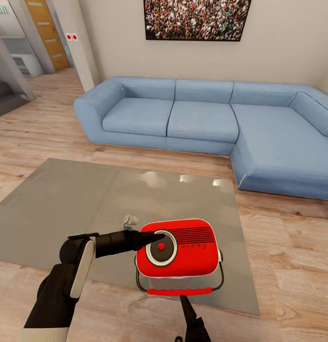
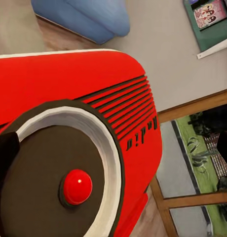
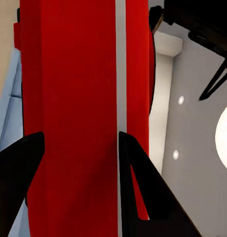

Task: Turn on the radio receiver that's on the table in the living room.

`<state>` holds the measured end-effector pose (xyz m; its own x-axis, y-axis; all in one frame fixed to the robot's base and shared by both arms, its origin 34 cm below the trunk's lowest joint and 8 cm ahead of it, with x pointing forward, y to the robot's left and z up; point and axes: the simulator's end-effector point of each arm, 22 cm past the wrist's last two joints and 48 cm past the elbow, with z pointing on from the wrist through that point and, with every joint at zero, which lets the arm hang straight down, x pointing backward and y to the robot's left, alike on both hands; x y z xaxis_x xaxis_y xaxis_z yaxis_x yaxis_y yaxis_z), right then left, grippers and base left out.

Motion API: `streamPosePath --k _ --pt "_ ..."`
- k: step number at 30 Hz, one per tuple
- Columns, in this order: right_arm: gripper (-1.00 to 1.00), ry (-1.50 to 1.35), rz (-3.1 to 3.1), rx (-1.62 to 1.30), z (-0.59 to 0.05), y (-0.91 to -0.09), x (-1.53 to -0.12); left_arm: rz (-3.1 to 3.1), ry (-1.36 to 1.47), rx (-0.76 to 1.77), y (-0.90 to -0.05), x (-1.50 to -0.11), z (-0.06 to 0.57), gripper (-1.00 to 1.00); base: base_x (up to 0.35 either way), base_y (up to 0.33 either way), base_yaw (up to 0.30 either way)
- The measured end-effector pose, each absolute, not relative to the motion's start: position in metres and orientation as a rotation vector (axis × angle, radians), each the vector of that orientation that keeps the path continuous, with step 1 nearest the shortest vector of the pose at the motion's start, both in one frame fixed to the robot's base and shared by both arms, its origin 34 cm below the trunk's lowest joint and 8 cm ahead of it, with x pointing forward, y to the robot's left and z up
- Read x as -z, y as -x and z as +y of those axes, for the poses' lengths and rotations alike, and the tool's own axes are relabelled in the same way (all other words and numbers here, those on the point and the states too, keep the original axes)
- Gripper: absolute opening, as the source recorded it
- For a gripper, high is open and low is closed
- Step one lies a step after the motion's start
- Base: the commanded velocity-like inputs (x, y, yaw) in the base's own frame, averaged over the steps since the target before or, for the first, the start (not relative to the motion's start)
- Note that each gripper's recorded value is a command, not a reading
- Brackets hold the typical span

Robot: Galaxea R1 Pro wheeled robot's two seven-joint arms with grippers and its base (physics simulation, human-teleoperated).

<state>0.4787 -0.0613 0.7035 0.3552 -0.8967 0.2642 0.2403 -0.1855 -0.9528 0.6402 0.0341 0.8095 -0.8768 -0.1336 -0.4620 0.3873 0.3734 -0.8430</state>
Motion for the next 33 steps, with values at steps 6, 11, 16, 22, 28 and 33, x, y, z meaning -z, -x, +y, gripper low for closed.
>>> streamPosePath --k 6,11,16,22,28,33 --pt "-1.0 1.369 0.656 1.158 -0.0631 -0.4789 -0.7049 2.167 -0.213 1.538 -0.6404 -0.8127 0.0319 1.0 0.0 0.0 0.0" --pt "-1.0 1.366 0.664 1.149 -0.0621 -0.4794 -0.705 2.166 -0.213 1.539 -0.6405 -0.813 0.0318 1.0 0.0 0.0 0.0" --pt "-1.0 1.352 0.691 1.14 -0.0632 -0.4804 -0.7056 2.169 -0.212 1.54 -0.6402 -0.8121 0.0322 1.0 0.0 0.0 0.0" --pt "-1.0 1.346 0.701 1.13 -0.063 -0.4805 -0.7055 2.171 -0.213 1.536 -0.6402 -0.8115 0.033 1.0 0.0 0.0 0.0" --pt "-1.0 1.344 0.707 1.132 -0.0632 -0.481 -0.7056 2.171 -0.212 1.538 -0.6401 -0.8115 0.0324 1.0 0.0 0.0 0.0" --pt "-1.0 1.346 0.704 1.136 -0.064 -0.4811 -0.7055 2.171 -0.21 1.54 -0.64 -0.8112 0.0321 1.0 0.0 0.0 0.0"
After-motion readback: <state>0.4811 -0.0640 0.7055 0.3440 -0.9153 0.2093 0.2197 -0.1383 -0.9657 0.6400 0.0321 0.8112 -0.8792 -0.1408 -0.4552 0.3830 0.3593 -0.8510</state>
